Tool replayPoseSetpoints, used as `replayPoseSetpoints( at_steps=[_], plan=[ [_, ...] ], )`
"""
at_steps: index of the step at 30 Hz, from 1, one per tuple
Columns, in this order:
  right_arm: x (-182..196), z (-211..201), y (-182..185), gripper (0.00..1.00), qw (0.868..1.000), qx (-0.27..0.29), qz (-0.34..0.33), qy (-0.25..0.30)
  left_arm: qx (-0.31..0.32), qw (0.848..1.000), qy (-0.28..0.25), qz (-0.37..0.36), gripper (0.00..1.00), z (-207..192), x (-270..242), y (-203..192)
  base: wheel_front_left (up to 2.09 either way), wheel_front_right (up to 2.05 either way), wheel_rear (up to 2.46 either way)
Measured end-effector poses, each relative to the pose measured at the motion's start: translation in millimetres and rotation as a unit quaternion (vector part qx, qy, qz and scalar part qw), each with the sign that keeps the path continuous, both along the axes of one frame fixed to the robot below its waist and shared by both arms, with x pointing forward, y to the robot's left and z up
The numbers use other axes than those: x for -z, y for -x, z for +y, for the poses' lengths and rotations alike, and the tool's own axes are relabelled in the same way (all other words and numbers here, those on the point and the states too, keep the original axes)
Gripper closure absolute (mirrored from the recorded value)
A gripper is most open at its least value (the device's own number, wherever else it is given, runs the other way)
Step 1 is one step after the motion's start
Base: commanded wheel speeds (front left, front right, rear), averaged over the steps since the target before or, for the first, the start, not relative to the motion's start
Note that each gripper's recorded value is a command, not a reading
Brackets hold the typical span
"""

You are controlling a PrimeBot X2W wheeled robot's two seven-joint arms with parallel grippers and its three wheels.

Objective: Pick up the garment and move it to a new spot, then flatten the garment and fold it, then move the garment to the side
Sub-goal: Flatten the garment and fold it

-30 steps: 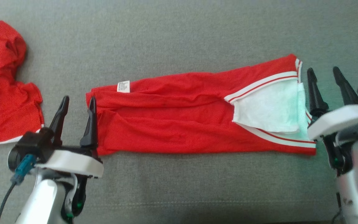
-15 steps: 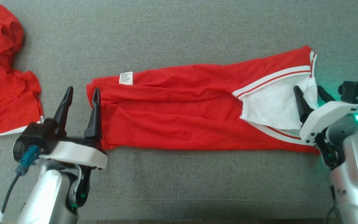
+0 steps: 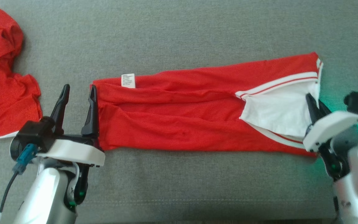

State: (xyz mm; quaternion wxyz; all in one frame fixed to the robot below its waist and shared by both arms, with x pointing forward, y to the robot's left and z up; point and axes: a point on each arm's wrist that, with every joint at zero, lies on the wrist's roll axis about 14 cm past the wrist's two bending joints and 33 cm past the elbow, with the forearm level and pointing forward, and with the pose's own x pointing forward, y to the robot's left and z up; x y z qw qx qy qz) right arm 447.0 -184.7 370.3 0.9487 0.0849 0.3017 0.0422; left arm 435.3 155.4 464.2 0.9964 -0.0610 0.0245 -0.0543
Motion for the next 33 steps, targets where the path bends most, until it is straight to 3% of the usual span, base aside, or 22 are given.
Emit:
replayPoseSetpoints(
  at_steps=[12, 17, 22, 25, 33],
  plan=[
    [-18, -57, 35, 1.00, 0.996, 0.078, -0.026, 0.018, 0.014, 1.000, 0.006, -0.009, 0.00, -11, -7, 3, 0.00, 0.00, 0.00],
    [-36, -55, 31, 1.00, 0.996, 0.074, -0.051, 0.019, 0.015, 1.000, 0.006, -0.015, 0.00, -12, -12, 3, 0.00, 0.00, 0.00],
    [-79, -25, 19, 1.00, 0.994, 0.030, -0.105, 0.017, 0.015, 1.000, 0.004, -0.027, 0.00, -13, -21, 5, 0.00, 0.00, 0.00],
    [-112, 14, 16, 1.00, 0.990, -0.025, -0.138, 0.006, 0.014, 0.999, 0.006, -0.028, 0.00, -12, -24, 13, 0.00, 0.00, 0.00],
    [-126, 125, 26, 1.00, 0.974, -0.164, -0.141, -0.062, 0.010, 0.999, 0.004, -0.033, 0.00, -8, -32, 25, 0.00, 0.00, 0.00]
  ],
)
